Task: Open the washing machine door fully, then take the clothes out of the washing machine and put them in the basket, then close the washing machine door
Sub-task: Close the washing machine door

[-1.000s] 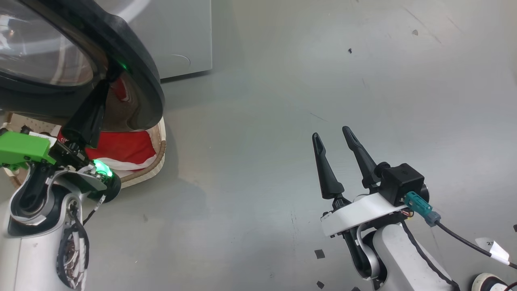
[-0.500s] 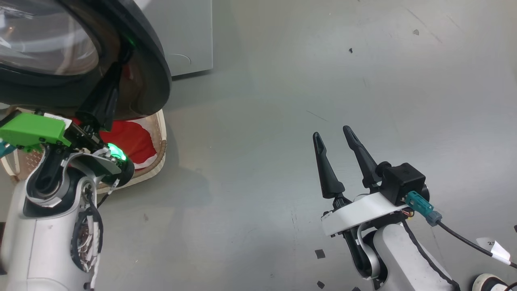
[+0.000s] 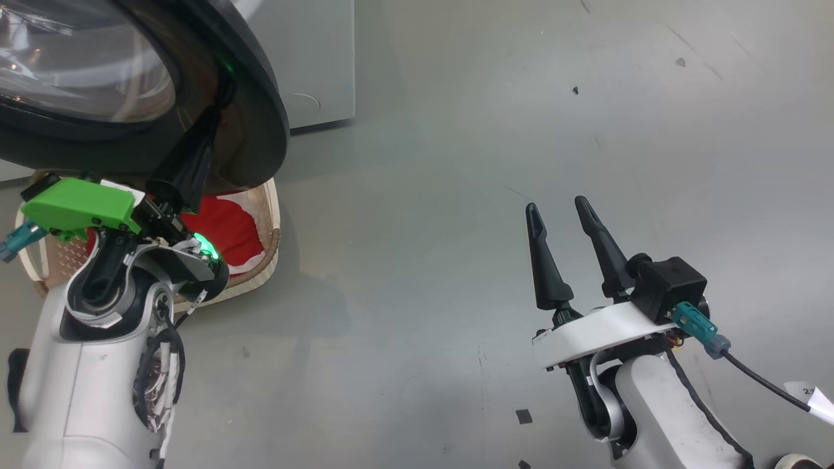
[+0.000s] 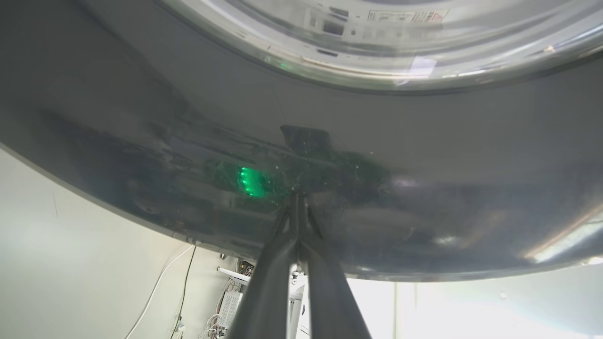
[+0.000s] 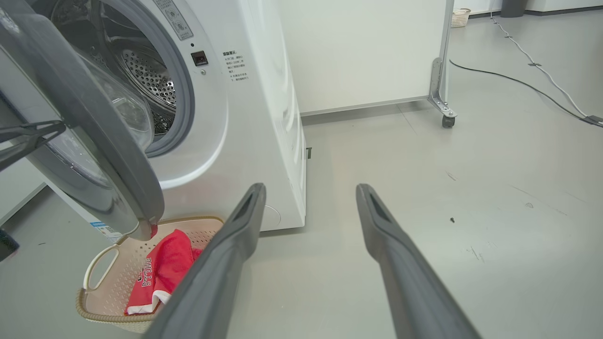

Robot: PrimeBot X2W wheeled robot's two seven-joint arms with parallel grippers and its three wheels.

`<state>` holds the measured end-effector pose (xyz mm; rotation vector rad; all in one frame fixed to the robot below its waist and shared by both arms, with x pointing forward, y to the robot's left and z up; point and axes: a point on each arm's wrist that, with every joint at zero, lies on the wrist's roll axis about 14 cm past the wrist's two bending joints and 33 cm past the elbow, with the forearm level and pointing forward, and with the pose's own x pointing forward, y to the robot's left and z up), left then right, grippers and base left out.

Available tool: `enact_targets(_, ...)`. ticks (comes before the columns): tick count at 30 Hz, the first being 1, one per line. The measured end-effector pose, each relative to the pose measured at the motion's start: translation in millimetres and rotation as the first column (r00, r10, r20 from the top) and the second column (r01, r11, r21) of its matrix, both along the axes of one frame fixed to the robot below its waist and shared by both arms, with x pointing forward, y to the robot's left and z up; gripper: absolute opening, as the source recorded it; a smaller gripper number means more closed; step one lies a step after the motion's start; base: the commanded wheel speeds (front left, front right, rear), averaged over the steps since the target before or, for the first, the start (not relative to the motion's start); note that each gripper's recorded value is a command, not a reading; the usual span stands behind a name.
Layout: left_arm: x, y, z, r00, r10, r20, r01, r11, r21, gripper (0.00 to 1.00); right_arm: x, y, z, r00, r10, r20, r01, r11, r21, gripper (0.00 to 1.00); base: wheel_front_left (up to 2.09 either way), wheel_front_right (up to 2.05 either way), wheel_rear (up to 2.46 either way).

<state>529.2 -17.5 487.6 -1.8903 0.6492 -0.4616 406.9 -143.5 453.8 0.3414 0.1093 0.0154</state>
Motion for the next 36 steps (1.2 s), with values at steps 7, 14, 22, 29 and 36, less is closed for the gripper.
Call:
enact_targets(7,-24.6,3.0,-13.8,0.997,-0.067,0.037,0.061,0.988,0.145,0.0,3.3,-1.3,2.4,1.0,-0.004,0.012,0.004,1.0,-0.003,1.0,0.0,0.0,0.0)
enact_targets(14,-68.4,24.4,-46.1,0.969,-0.226,0.097,0.158,0.873,0.462,0.0,13.2,0.8,11.1,0.999,0.006,0.048,-0.005,1.0,-0.021,1.0,0.0,0.0,0.0)
enact_targets(22,-102.3,67.8,-66.2,0.931,-0.337,0.136,0.119,0.638,0.761,0.0,13.8,9.4,10.1,0.998,0.038,0.05,-0.037,0.999,-0.027,1.0,0.0,0.0,0.0)
enact_targets(29,-91.8,128.3,-36.9,0.943,-0.162,0.29,-0.16,0.544,0.823,0.0,19.8,37.1,22.9,0.989,0.115,0.094,-0.114,0.993,-0.012,1.0,0.0,0.0,0.0)
enact_targets(36,-97.4,185.4,-8.0,0.882,-0.078,0.464,-0.414,0.341,0.844,0.0,19.5,63.1,36.0,0.971,0.195,0.138,-0.194,0.981,-0.017,1.0,0.0,0.0,0.0)
